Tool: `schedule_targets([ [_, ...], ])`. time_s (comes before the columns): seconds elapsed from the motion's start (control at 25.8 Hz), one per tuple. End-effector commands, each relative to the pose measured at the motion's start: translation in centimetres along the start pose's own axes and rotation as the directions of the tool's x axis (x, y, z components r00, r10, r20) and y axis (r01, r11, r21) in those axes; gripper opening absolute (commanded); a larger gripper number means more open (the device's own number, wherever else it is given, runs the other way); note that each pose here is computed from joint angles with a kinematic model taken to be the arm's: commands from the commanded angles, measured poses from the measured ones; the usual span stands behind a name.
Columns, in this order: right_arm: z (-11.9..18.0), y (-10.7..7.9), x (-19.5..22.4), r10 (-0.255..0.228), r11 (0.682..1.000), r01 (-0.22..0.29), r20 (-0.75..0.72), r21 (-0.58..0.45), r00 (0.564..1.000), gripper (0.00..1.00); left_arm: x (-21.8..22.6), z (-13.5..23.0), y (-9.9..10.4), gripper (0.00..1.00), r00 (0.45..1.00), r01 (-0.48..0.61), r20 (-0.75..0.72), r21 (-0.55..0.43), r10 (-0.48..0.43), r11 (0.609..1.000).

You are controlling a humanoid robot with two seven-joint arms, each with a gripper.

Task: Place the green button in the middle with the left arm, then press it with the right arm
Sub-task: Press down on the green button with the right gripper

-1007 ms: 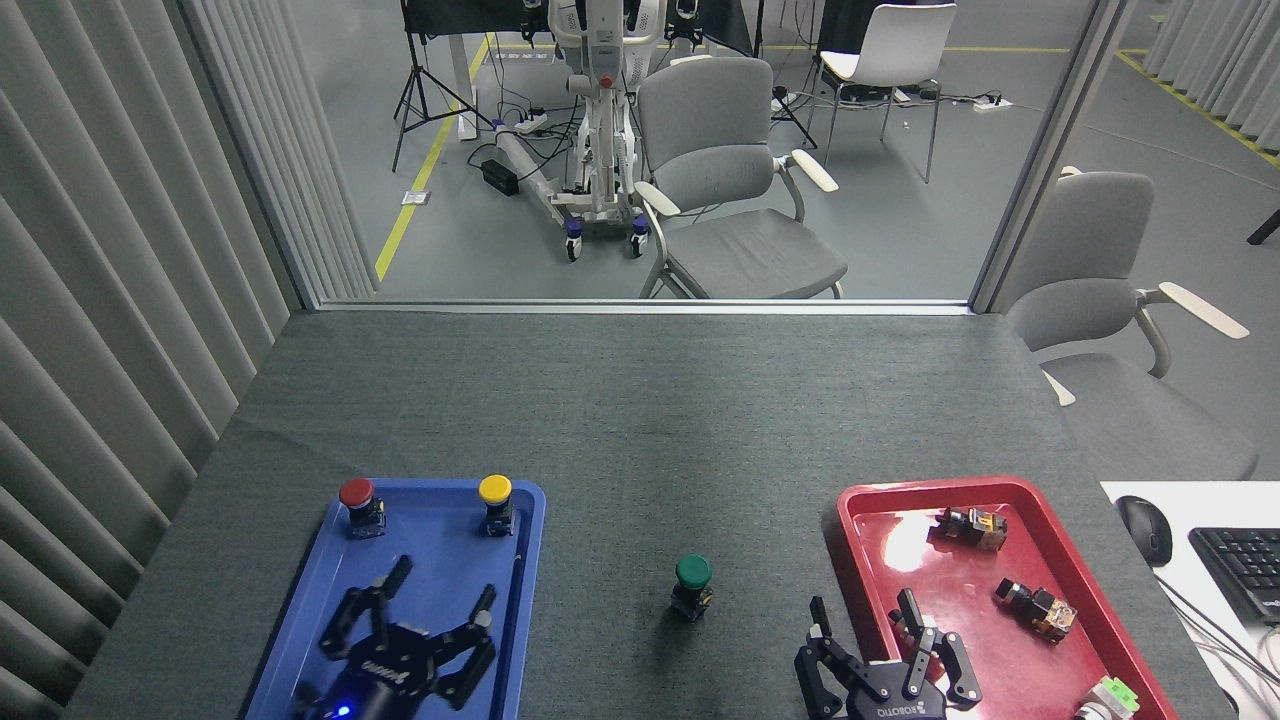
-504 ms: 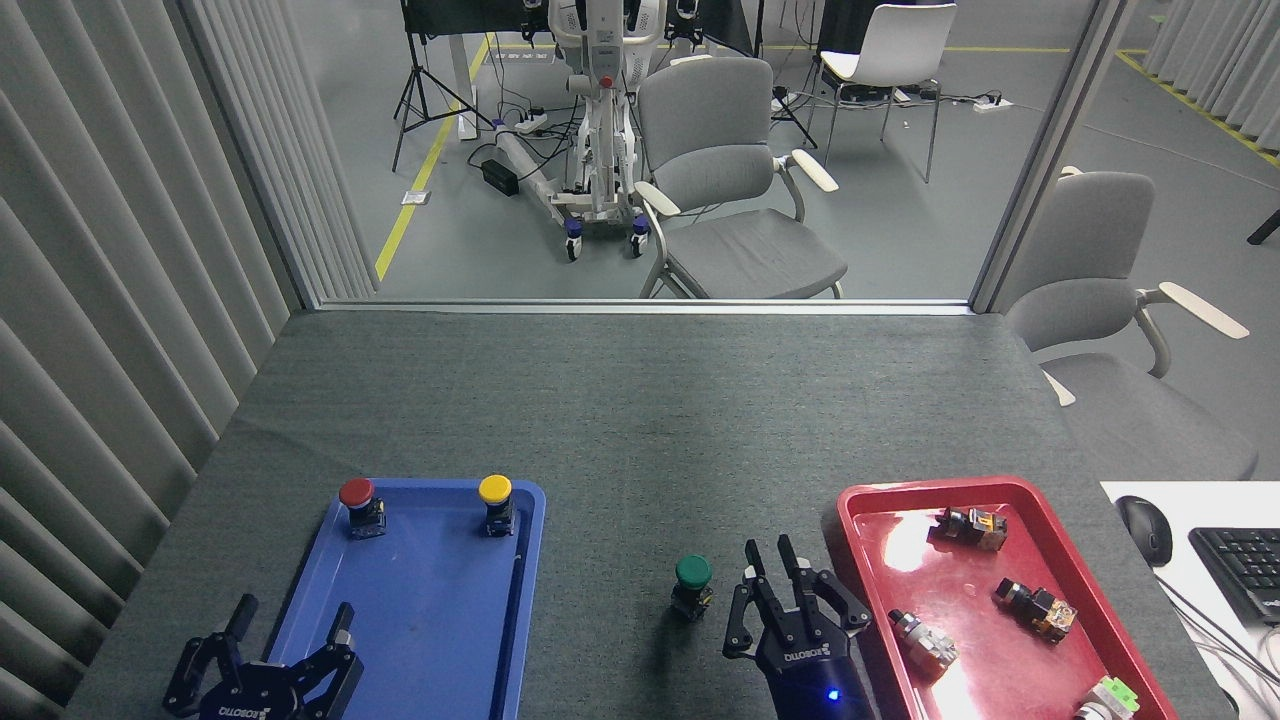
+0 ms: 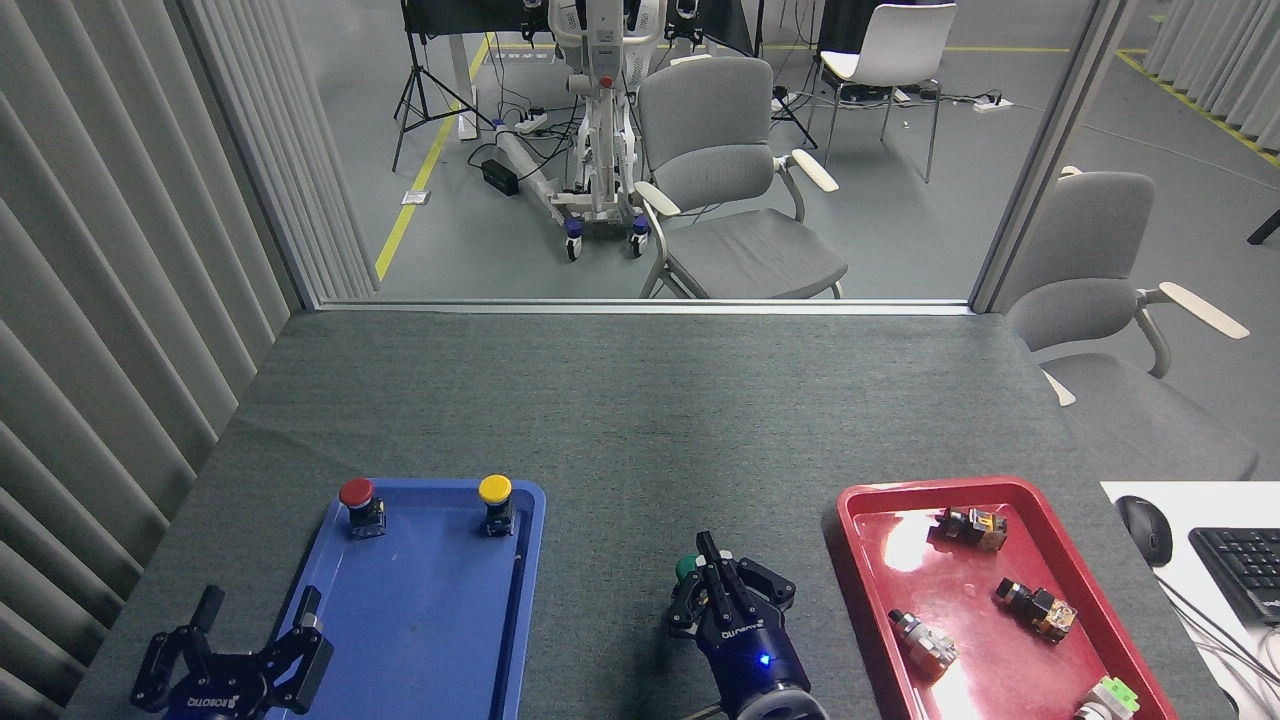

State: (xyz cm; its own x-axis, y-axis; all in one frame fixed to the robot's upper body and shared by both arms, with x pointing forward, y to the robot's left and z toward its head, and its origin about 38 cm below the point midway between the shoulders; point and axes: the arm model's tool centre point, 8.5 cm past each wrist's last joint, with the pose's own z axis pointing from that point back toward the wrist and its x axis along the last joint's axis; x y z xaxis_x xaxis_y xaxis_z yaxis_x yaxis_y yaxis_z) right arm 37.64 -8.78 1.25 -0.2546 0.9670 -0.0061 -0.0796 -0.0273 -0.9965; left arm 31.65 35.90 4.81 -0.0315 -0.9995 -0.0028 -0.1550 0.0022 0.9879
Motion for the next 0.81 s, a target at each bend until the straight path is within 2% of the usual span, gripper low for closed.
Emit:
schedule_targets([
  [0.0, -0.5, 0.5, 0.6, 0.004, 1.000, -0.005, 0.015, 0.030, 1.000, 0.10, -0.8, -1.4, 0.5, 0.99, 1.000, 0.013, 0.007, 0.011, -0.013, 1.000],
  [0.77, -0.6, 2.8, 1.8, -0.005, 0.991, 0.002, 0.027, 0.135, 1.000, 0.12, -1.2, -1.9, 0.8, 0.99, 1.000, 0.022, 0.006, 0.015, -0.023, 1.000],
])
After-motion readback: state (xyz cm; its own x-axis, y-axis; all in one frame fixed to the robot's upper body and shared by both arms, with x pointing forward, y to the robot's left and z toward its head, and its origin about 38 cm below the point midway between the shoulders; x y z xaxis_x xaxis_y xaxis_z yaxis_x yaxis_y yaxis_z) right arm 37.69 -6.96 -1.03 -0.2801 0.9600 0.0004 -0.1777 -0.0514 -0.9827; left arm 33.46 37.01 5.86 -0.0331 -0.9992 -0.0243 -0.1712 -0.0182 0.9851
